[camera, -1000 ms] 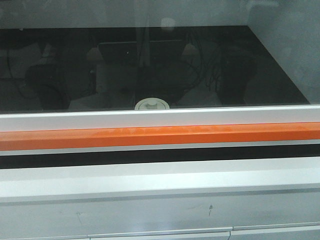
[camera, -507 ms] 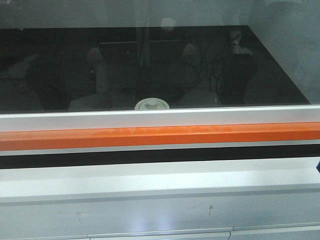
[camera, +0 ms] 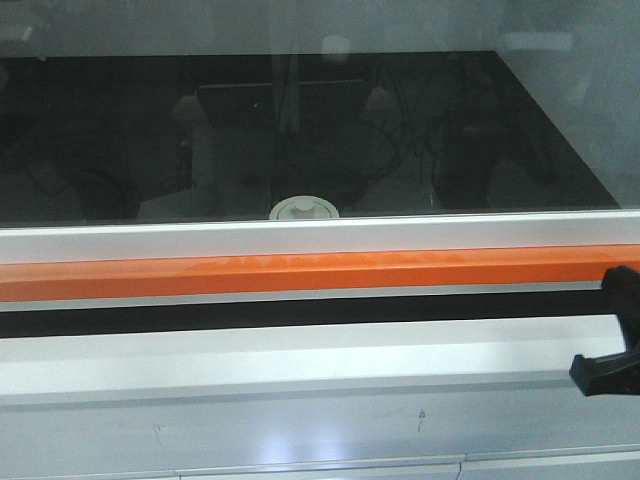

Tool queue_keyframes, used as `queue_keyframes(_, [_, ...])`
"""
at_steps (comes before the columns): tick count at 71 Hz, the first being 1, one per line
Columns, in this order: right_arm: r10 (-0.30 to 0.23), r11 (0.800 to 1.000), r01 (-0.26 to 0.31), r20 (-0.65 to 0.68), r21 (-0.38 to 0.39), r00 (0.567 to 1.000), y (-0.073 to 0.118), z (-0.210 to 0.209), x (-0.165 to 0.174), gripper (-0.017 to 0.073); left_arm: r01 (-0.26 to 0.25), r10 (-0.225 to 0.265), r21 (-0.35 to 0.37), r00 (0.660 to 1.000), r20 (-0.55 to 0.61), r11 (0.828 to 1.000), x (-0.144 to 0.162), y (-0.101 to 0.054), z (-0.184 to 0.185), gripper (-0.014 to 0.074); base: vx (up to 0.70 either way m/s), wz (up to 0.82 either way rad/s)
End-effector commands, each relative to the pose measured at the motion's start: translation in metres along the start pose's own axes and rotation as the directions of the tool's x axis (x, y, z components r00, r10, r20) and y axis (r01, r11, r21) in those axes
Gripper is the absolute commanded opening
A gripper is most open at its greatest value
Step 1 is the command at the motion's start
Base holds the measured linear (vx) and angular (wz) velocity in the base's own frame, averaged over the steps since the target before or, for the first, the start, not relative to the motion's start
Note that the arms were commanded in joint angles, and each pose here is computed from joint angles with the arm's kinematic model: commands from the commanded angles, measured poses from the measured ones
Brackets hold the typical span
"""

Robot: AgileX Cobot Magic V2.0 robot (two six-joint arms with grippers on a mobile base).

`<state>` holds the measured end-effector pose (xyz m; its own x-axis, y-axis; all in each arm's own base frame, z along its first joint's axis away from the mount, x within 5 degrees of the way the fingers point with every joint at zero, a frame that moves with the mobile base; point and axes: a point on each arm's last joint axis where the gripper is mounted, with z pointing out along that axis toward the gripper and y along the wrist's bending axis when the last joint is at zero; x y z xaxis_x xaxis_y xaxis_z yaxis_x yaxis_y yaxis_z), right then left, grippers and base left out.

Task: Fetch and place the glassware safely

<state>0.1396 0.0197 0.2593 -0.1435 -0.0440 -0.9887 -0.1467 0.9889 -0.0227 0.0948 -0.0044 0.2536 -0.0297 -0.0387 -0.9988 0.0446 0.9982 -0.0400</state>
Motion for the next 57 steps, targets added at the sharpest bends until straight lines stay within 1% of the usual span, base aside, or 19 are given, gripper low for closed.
queue_keyframes(1, [0.016, 1.000, -0.016, 0.106, -0.007, 0.994, 0.001, 0.004, -0.005, -0.0003, 0.037, -0.038, 0.009, 0.992, 0.124, 0.999, -0.008, 0.000, 0.001, -0.0007, 0.00, 0.00])
queue_keyframes(7, [0.018, 1.000, -0.017, 0.089, -0.010, 0.996, 0.001, 0.009, 0.005, -0.0003, 0.058, -0.059, 0.010, 0.992, 0.116, 0.998, -0.003, 0.000, 0.001, -0.0007, 0.00, 0.00])
queue_keyframes(10, [0.025, 1.000, -0.025, 0.087, -0.009, 0.996, 0.001, 0.011, 0.009, -0.0003, 0.057, -0.058, 0.009, 0.993, 0.103, 0.998, -0.002, 0.000, 0.003, -0.0007, 0.00, 0.00])
queue_keyframes(17, [0.040, 0.999, -0.039, 0.088, -0.007, 0.995, 0.001, 0.017, 0.014, -0.0003, 0.056, -0.056, 0.003, 0.998, 0.032, 0.998, 0.005, 0.000, 0.010, -0.0007, 0.00, 0.00])
queue_keyframes(30, [0.040, 0.999, -0.040, 0.042, -0.007, 0.998, 0.001, 0.026, 0.021, -0.0003, 0.054, -0.055, -0.011, 0.993, -0.100, 0.998, 0.020, 0.001, 0.030, -0.0007, 0.00, 0.00])
queue_keyframes(44, [0.041, 0.999, -0.041, 0.043, -0.008, 0.998, 0.001, 0.033, 0.024, -0.0003, 0.052, -0.054, -0.018, 0.987, -0.150, 0.998, 0.028, 0.001, 0.041, -0.0007, 0.00, 0.00])
queue_keyframes(57, [0.042, 0.999, -0.042, 0.055, -0.010, 0.998, 0.001, 0.040, 0.027, -0.0001, 0.050, -0.053, -0.023, 0.985, -0.166, 0.999, 0.033, 0.001, 0.050, -0.0007, 0.00, 0.00])
